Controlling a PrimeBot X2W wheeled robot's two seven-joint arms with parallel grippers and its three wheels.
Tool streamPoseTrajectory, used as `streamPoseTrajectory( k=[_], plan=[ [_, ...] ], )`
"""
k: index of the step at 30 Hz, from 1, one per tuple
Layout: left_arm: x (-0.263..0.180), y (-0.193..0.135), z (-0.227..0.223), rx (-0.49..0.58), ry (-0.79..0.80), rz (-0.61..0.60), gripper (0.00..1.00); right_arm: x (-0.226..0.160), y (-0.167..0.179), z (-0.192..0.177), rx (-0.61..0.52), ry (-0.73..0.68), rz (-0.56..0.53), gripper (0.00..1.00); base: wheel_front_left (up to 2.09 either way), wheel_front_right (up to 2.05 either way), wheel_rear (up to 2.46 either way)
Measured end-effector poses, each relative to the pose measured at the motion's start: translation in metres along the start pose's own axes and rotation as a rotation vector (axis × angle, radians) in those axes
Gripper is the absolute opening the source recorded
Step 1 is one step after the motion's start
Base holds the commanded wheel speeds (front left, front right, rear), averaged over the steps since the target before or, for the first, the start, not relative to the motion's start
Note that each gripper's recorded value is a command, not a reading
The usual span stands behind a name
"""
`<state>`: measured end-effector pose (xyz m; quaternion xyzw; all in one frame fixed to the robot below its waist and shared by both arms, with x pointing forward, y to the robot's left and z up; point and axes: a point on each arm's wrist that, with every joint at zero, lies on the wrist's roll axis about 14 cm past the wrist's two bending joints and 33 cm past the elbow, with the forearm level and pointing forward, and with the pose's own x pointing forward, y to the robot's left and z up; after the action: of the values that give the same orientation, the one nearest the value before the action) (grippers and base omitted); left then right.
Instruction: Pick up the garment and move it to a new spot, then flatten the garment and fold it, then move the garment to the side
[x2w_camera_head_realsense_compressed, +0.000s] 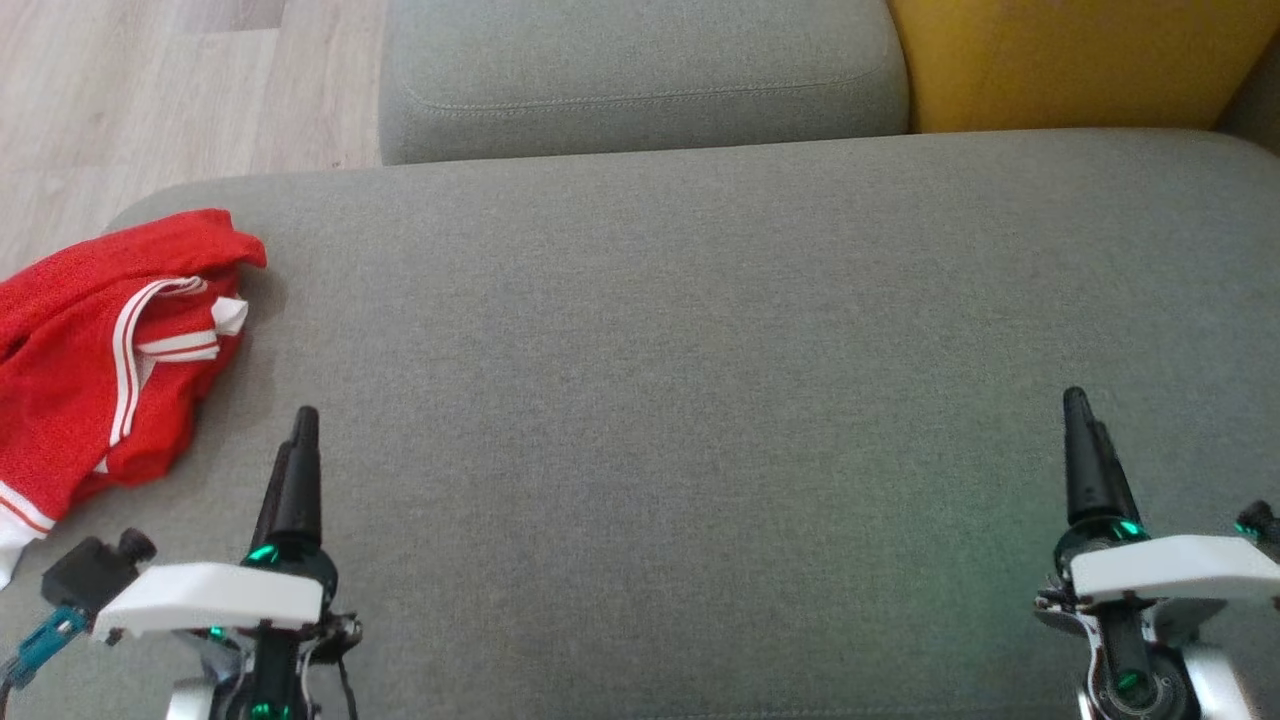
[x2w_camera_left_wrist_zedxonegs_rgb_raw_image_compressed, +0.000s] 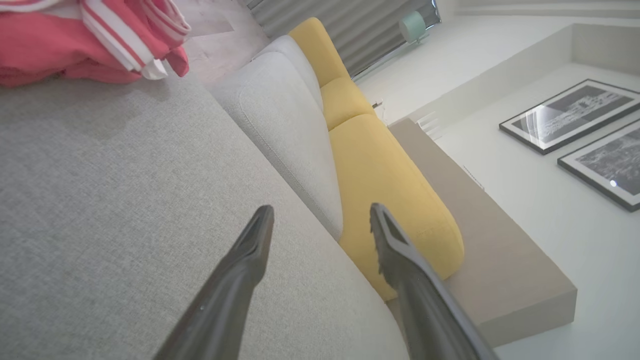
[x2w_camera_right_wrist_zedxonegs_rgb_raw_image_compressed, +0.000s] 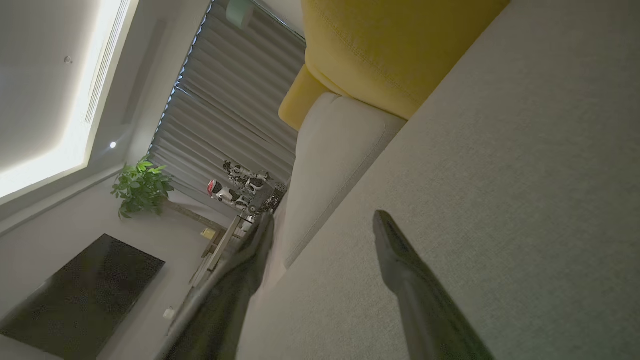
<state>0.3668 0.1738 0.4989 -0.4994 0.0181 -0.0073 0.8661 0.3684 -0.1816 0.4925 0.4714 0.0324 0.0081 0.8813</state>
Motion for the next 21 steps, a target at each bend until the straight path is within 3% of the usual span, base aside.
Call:
streamPoseTrajectory(
  k=[21],
  plan=[
    [-0.001, -0.018, -0.003, 0.368, 0.000, -0.070, 1.00, -0.001, 0.020, -0.014, -0.331, 0.028, 0.073, 1.00, 0.00, 0.00, 0.00]
  ],
)
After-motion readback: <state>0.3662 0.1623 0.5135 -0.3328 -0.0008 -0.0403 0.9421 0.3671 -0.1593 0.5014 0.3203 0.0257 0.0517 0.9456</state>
